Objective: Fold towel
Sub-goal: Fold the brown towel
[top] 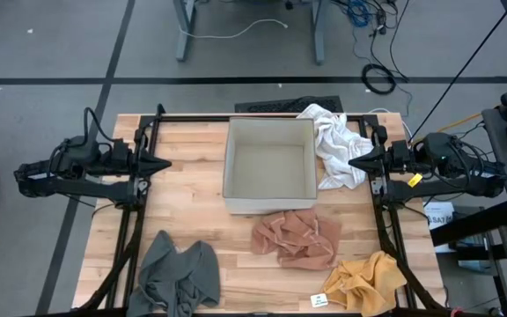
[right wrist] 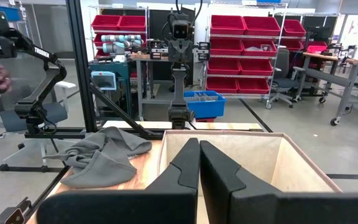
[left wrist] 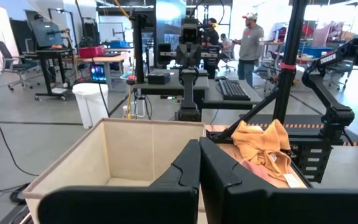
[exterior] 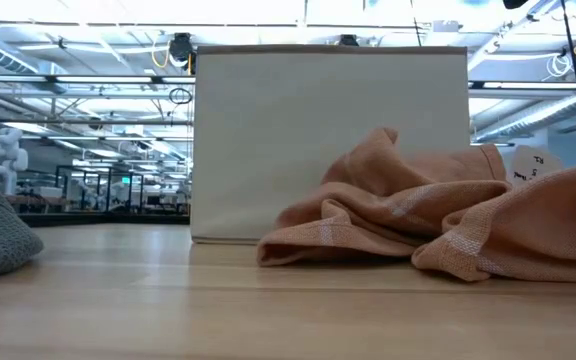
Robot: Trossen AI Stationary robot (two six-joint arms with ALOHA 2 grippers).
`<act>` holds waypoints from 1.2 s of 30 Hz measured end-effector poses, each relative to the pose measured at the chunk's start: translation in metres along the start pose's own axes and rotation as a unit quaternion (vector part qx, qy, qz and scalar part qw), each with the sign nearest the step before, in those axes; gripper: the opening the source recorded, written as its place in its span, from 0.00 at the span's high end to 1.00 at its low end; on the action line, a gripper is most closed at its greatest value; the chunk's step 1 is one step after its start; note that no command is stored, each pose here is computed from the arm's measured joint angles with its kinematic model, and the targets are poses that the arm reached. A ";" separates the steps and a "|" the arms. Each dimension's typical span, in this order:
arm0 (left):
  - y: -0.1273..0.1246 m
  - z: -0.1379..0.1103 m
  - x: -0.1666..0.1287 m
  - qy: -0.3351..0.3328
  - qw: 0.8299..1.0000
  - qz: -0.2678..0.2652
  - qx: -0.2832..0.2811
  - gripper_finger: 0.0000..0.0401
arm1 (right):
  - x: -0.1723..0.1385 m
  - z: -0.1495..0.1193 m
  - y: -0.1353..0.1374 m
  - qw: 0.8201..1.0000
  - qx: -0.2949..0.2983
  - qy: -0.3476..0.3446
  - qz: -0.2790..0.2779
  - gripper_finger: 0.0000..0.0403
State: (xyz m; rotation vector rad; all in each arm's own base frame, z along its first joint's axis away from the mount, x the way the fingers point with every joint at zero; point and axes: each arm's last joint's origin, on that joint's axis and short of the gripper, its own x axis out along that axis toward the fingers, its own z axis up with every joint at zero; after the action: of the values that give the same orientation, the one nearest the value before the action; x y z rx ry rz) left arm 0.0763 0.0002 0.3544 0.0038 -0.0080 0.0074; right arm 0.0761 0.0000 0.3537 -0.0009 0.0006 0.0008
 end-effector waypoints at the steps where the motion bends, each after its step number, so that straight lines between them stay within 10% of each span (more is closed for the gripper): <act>1: 0.000 0.001 0.000 -0.003 1.000 0.002 0.000 0.99 | 0.000 0.000 0.000 1.000 0.000 0.000 0.000 1.00; 19: 0.000 0.019 0.019 -0.085 0.995 0.010 0.053 0.99 | 0.000 0.000 0.000 1.000 0.000 0.000 0.000 1.00; 30: -0.002 0.071 0.058 -0.415 0.888 0.056 0.191 0.97 | 0.000 0.000 0.000 1.000 0.000 0.000 0.000 1.00; 36: -0.004 0.098 0.050 -0.428 0.878 0.058 0.205 0.87 | 0.000 0.000 0.000 1.000 0.000 0.000 0.000 1.00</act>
State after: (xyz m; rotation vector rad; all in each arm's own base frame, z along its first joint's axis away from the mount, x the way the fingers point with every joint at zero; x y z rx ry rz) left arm 0.1252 -0.0041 0.4524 0.4340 -0.8994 0.1282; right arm 0.0759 0.0000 0.3538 -0.0009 0.0001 0.0004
